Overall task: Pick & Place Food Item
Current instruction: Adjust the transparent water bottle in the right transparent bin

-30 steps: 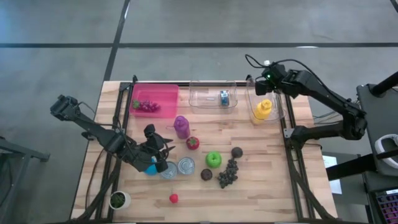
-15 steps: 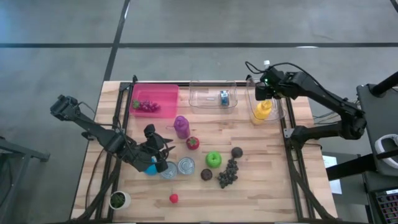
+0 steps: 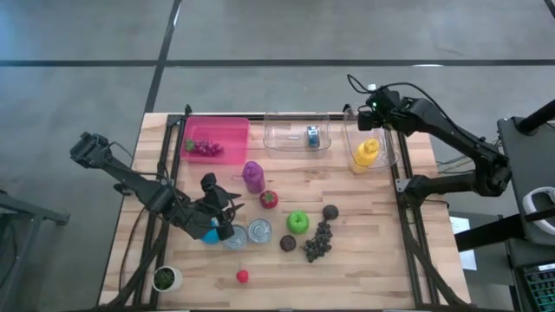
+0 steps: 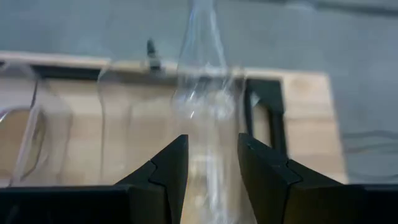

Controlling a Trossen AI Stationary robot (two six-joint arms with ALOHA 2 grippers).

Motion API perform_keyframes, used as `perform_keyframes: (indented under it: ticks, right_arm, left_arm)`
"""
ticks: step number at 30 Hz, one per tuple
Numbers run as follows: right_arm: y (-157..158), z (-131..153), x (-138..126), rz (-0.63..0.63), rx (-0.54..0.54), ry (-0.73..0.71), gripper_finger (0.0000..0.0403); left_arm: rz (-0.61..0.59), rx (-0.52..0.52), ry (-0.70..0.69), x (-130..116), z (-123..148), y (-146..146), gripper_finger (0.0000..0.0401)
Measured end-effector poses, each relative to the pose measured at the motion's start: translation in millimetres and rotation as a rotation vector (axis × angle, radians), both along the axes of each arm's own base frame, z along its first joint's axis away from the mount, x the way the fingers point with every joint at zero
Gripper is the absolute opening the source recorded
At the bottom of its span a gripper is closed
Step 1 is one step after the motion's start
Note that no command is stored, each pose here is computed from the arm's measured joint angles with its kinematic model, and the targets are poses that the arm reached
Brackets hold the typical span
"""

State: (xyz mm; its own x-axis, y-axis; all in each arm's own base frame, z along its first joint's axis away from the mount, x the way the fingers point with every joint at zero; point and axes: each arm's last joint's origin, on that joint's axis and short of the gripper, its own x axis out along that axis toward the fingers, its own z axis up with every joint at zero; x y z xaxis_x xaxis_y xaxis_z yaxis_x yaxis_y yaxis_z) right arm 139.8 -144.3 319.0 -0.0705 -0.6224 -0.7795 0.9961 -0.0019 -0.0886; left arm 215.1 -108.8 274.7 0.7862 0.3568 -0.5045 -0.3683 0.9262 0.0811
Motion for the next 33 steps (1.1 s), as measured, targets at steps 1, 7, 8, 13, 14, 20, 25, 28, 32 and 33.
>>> perform_keyframes:
  ticks: [1,7,8,13,14,20,25,28,32,33]
  right_arm:
    - [-1.2,1.3,0.5,0.001,-0.024,0.008,0.0137]
    - [-12.3,5.2,8.2,0.089,-0.11,0.025,0.0127]
    - [-14.5,5.4,9.6,0.108,-0.119,0.032,0.0126]
    - [-25.9,4.7,10.1,0.133,-0.129,0.024,0.0134]
    - [-28.4,3.8,9.5,0.126,-0.127,0.024,0.0139]
    - [-47.1,-7.0,5.3,0.087,-0.084,0.062,0.0174]
    - [-66.3,-18.9,4.9,0.073,-0.06,0.104,0.0187]
    - [-80.2,-24.9,5.3,0.097,-0.053,0.092,0.0187]
    - [-97.0,-28.9,8.2,0.138,-0.025,-0.01,0.0181]
    - [-100.8,-29.7,8.3,0.131,-0.021,-0.01,0.018]
  left_arm:
    - [0.0,0.0,0.0,0.0,0.0,0.1,0.0129]
    - [0.0,0.0,0.0,0.0,0.0,0.0,0.0131]
    - [0.0,0.0,0.0,0.0,0.0,0.0,0.0131]
    - [0.0,0.0,0.0,0.0,0.0,0.0,0.0129]
    - [0.0,0.0,0.0,0.0,0.0,0.1,0.013]
    - [0.0,0.0,0.0,0.0,0.0,0.0,0.013]
    - [0.0,0.0,0.0,0.0,0.0,0.0,0.0128]
    - [0.0,0.0,0.0,0.0,0.0,0.0,0.013]
    - [0.0,0.0,0.0,0.0,0.0,0.0,0.0131]
    - [0.0,0.0,0.0,0.0,0.0,0.0,0.013]
